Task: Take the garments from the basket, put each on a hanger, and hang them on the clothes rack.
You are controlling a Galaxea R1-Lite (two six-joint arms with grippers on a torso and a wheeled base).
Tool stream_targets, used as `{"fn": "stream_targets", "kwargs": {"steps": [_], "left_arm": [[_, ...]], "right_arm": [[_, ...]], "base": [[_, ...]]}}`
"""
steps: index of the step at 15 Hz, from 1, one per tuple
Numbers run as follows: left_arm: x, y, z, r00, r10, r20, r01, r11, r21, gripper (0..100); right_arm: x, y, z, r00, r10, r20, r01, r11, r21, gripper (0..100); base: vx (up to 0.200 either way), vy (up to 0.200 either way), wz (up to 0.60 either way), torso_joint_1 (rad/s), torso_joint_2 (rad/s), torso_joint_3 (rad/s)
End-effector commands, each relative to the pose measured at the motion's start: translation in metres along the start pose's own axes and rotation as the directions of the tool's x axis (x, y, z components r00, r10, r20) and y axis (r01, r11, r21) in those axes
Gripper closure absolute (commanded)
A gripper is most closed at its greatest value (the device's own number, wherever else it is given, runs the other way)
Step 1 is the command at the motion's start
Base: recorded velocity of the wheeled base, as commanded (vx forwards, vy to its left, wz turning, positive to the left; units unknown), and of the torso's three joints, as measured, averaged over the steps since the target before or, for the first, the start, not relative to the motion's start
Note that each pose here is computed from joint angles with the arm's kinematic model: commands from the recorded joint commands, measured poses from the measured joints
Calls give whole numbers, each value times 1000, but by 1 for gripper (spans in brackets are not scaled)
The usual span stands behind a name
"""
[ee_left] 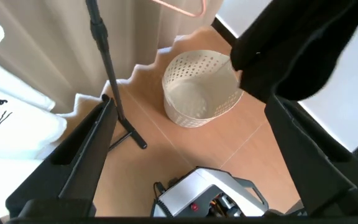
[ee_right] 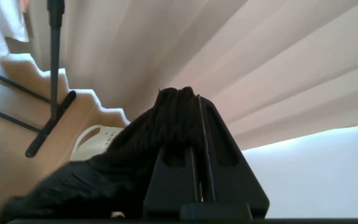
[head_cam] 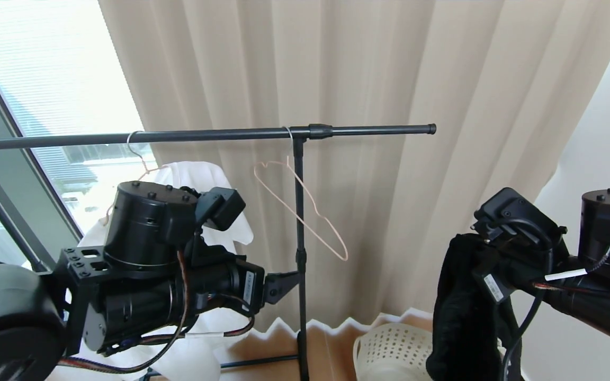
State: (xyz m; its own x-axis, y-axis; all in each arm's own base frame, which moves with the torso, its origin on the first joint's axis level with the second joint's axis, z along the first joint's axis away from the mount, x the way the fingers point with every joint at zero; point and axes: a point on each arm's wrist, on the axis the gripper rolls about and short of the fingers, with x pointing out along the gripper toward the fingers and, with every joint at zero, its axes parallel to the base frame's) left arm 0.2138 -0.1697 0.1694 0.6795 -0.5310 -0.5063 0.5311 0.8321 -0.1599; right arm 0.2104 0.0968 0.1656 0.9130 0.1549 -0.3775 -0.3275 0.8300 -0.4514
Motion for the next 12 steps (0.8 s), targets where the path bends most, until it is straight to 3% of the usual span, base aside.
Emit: {"fn": "stream_targets", "kwargs": {"steps": [1,2,3,4,7,12], "left_arm": [[28,-1,4,999,23,-41,-24,999,-25,0],[41,-2,13,992,81,-101,-85,996,-40,0],[45,-3,18,989,94,-114,-101,993,-53,0],[57,-7,41,987,110,-121,-125,984,-124,0],[77,-14,77,989,109,-101,-128,969,-209,0],[130,-15,101,968,226,-112,-246,945,-214,0]], "right_arm": [[-3,-1,1,1000,-4,11,5,1000,-4,100],[-2,-1,2,1000,-5,13,5,1000,-30,100],[-2,-2,2,1000,-7,17,7,999,-38,100],[-2,0,3,1000,-1,20,2,999,-55,100],[-4,4,4,999,13,29,-11,998,-62,100],[-7,7,6,999,27,42,-24,997,-76,100]], "base": [[0,0,0,0,0,0],[0,0,0,0,0,0],[0,0,0,0,0,0],[0,0,0,0,0,0],[0,0,0,0,0,0],[0,0,0,0,0,0]]}}
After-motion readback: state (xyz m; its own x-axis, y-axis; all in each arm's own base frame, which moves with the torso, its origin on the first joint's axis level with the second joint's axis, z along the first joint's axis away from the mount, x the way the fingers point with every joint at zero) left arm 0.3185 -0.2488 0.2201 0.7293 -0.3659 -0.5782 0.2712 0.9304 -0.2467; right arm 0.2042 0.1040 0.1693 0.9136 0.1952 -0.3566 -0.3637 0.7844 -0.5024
